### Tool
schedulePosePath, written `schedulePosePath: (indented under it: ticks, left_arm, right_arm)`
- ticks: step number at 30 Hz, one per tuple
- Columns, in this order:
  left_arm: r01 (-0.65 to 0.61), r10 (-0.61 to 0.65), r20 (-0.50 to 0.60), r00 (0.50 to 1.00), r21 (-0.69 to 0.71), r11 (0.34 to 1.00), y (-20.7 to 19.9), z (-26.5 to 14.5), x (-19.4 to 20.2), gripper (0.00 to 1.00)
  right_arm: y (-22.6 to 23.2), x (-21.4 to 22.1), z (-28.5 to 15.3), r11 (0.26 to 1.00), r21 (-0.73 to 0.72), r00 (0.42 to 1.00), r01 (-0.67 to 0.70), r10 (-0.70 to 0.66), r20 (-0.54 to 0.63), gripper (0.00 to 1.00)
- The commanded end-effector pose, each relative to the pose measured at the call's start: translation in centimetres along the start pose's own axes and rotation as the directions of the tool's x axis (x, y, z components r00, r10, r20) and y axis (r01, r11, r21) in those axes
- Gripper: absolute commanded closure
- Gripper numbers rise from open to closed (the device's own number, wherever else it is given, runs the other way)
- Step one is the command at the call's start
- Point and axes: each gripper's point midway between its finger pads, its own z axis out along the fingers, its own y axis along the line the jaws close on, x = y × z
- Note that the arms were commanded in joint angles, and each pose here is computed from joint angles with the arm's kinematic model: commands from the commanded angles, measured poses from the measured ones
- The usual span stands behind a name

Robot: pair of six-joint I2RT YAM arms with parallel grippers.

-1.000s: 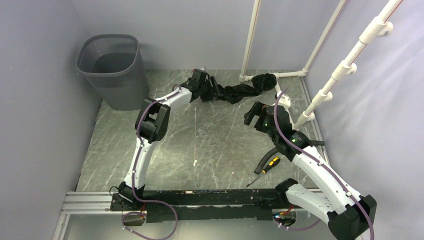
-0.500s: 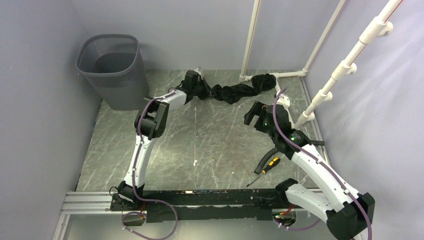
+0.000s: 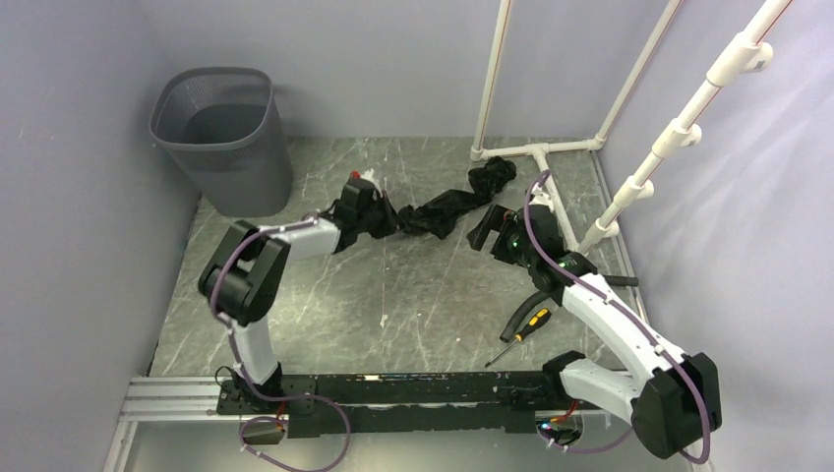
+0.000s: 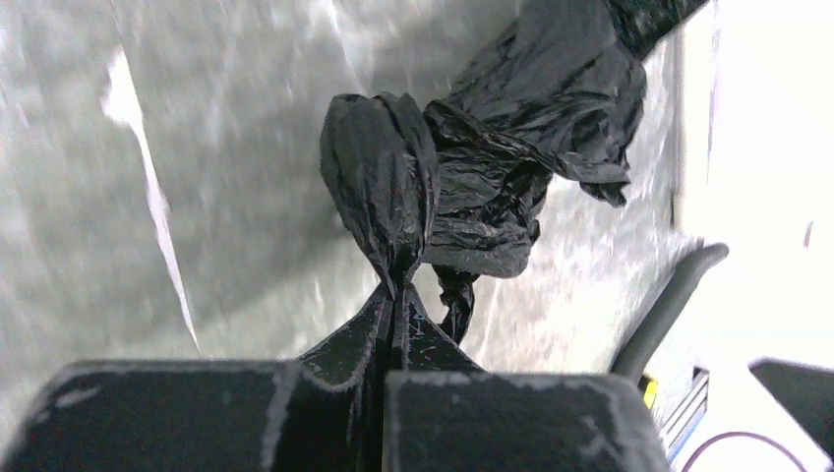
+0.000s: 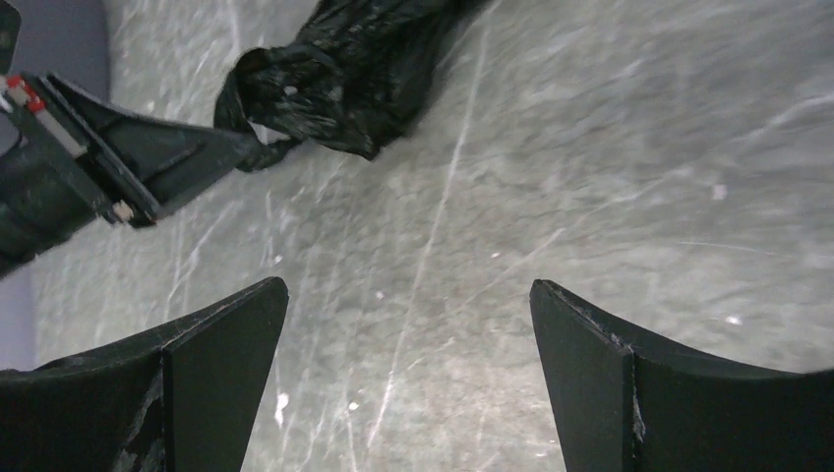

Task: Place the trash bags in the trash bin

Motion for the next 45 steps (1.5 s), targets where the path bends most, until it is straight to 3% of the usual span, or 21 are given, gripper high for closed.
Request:
schedulePosePath:
  ticks: [1,8,10,11,13,16,19,23,27,29,32,38,41,45]
  left_arm:
    - [-0.072,0.072,0.077,0.994,-0.005,0.997,-1.3,-3.6,2.6,0.97]
    - [-0.191,0.185,-0.085,0.979,-0.072,0.979,-1.0,-8.6,12.9,0.97]
    - [-0.206,0.198,-0.088,0.976,-0.093,0.974,-0.8,-10.1,15.2,0.97]
    - [-0.210,0.203,-0.080,0.976,-0.097,0.973,-0.9,-10.8,15.9,0.95]
    - [-0.220,0.215,-0.059,0.975,-0.081,0.972,-1.6,-11.7,16.6,0.82]
    - [-0.269,0.266,-0.054,0.962,-0.061,0.961,-2.7,-12.8,17.1,0.59]
    - [-0.313,0.318,0.021,0.948,-0.124,0.942,-2.9,-14.7,16.1,0.43]
    - [-0.308,0.323,0.129,0.938,-0.122,0.944,-2.9,-17.2,14.3,0.33]
    - [-0.285,0.312,0.184,0.932,-0.160,0.945,-1.3,-19.1,13.3,0.23]
    - [-0.277,0.311,0.198,0.929,-0.184,0.943,-0.5,-19.9,12.9,0.20]
    - [-0.277,0.318,0.208,0.925,-0.204,0.939,0.0,-20.9,12.5,0.18]
    - [-0.331,0.375,0.210,0.903,-0.219,0.918,0.6,-21.5,12.2,0.07]
    - [-0.422,0.464,0.176,0.868,-0.230,0.877,-0.1,-20.5,12.0,0.07]
    - [-0.623,0.645,0.064,0.762,-0.201,0.756,-2.4,-17.5,12.5,0.07]
  right_arm:
    - [4.2,1.3,1.0,0.971,-0.234,0.997,-0.055,0.041,-0.062,0.00]
    - [5.7,4.6,2.8,0.939,-0.343,0.979,-0.037,-0.036,-0.203,0.04]
    - [6.1,5.4,3.3,0.933,-0.359,0.970,-0.007,-0.082,-0.230,0.06]
    - [6.3,5.9,3.4,0.926,-0.377,0.964,0.024,-0.122,-0.238,0.08]
    - [6.6,6.6,3.3,0.916,-0.395,0.951,0.066,-0.178,-0.253,0.09]
    - [6.6,6.9,2.9,0.906,-0.407,0.940,0.119,-0.235,-0.246,0.09]
    - [6.3,6.5,2.5,0.909,-0.389,0.938,0.152,-0.257,-0.234,0.10]
    - [6.7,7.2,1.0,0.892,-0.414,0.928,0.181,-0.294,-0.228,0.12]
    - [5.6,7.5,1.2,0.930,-0.304,0.930,0.207,-0.284,-0.234,0.12]
    - [4.6,7.1,1.6,0.956,-0.207,0.937,0.206,-0.254,-0.238,0.12]
    - [5.5,6.8,1.9,0.957,-0.198,0.942,0.211,-0.253,-0.219,0.14]
    - [1.7,0.6,2.6,0.968,0.173,0.983,0.182,-0.185,-0.001,0.08]
    - [0.4,-1.7,3.9,0.948,0.248,0.978,0.201,-0.207,-0.002,0.02]
    - [0.2,-2.8,7.3,0.962,0.194,0.979,0.194,-0.176,-0.106,0.01]
